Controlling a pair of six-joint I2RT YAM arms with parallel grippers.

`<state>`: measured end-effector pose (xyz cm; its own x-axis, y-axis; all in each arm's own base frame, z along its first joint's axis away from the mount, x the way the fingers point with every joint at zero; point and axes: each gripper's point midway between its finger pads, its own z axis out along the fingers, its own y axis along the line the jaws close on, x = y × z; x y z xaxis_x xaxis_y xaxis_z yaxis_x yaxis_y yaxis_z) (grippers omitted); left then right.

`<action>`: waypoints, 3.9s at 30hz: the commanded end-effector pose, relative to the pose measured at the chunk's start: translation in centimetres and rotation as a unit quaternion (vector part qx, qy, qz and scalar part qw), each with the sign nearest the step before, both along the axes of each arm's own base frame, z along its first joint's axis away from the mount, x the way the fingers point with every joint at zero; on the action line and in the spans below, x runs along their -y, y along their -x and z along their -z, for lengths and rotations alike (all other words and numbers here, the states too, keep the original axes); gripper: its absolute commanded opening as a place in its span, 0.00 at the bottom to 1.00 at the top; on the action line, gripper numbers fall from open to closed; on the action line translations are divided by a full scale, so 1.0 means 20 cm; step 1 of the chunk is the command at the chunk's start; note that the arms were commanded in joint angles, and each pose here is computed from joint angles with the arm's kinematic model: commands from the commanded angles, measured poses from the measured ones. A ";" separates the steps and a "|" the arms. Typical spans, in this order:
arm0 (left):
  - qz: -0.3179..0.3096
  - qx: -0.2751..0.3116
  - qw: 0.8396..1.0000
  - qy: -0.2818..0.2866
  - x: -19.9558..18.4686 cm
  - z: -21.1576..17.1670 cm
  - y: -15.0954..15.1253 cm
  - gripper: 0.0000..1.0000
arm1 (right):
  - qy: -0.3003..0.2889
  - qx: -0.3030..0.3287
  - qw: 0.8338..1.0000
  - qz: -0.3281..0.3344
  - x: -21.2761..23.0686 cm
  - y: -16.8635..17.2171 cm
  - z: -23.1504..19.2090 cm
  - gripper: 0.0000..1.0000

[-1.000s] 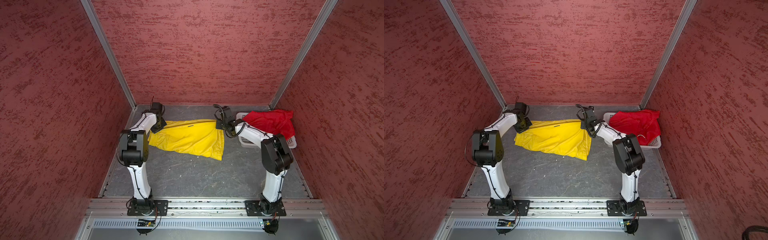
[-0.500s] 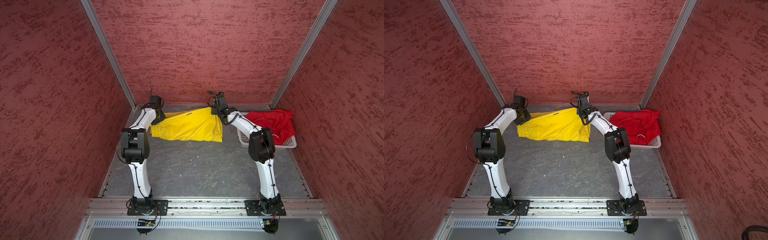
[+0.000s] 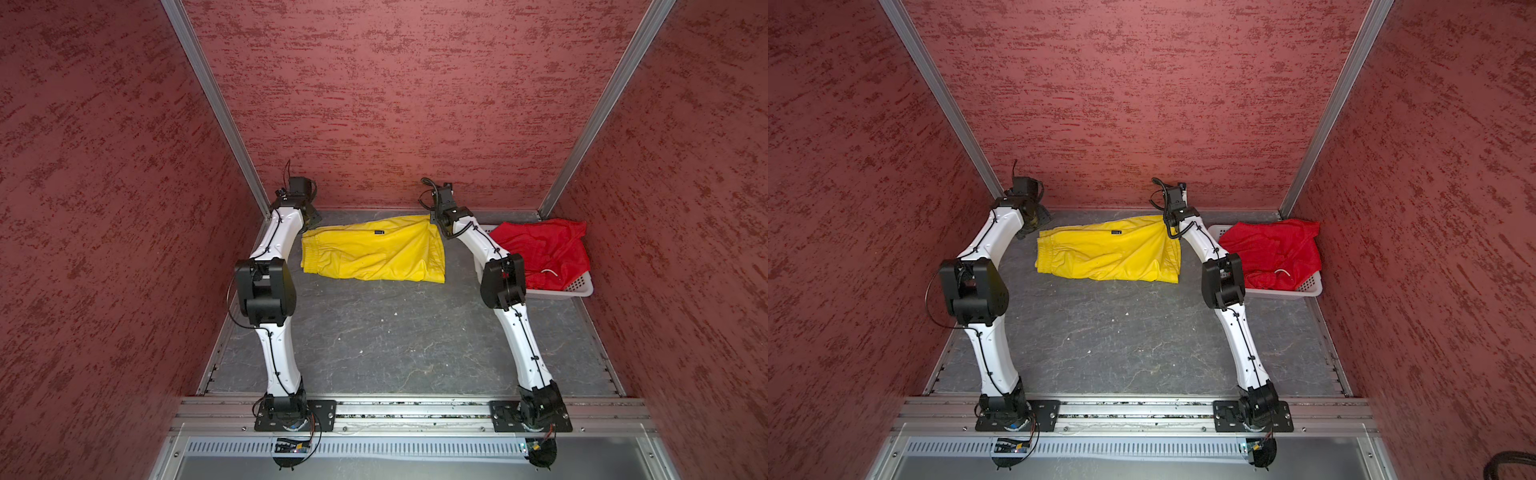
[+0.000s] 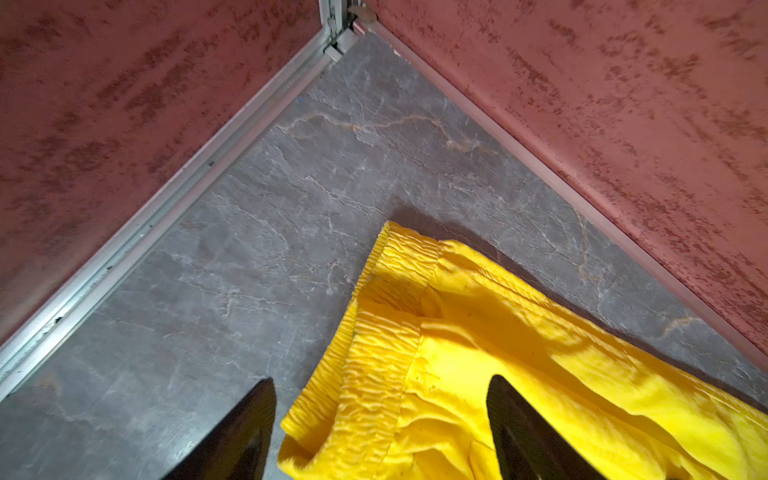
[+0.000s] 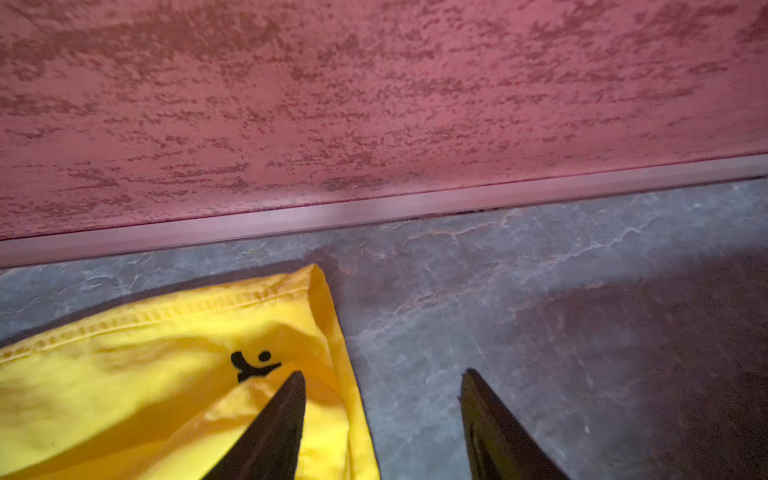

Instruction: Fold and stack the shorts

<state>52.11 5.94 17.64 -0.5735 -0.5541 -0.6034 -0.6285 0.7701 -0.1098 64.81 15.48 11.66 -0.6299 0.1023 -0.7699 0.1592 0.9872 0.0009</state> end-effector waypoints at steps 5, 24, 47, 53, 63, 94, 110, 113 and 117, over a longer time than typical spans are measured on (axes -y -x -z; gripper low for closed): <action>0.035 -0.011 0.999 0.015 0.19 0.12 0.27 0.70 | -0.077 -0.009 0.995 -0.055 -0.10 0.40 -0.27 0.62; 0.038 -0.100 0.991 0.074 0.27 0.58 0.33 0.75 | -0.188 -0.156 0.966 -0.080 -0.24 0.99 0.32 0.66; -0.026 -0.118 0.989 0.088 -0.11 0.64 0.42 0.41 | -0.168 -0.219 0.961 -0.021 0.06 1.63 0.34 0.00; -0.036 -0.124 0.986 0.103 -0.10 0.61 0.50 0.41 | -0.140 -0.243 0.960 0.017 0.24 1.93 0.37 0.02; 0.007 -0.004 0.991 0.136 0.05 0.11 0.50 0.63 | -0.164 -0.193 0.967 -0.016 0.16 1.84 0.08 0.46; 0.373 -0.116 0.920 -0.020 0.98 0.51 0.09 0.66 | -0.077 -0.208 0.970 -0.097 -0.31 0.80 0.35 0.58; 0.152 -0.157 0.975 -0.046 0.41 0.37 0.38 0.49 | -0.125 -0.200 0.954 -0.183 -0.96 0.84 0.36 0.53; 0.170 -0.136 0.976 -0.028 0.48 0.31 0.42 0.61 | -0.132 -0.183 0.957 -0.185 -0.97 0.80 0.22 0.53; 0.222 -0.130 0.963 -0.080 0.65 0.23 0.48 0.70 | -0.132 -0.149 0.967 -0.158 -0.79 0.75 0.00 0.55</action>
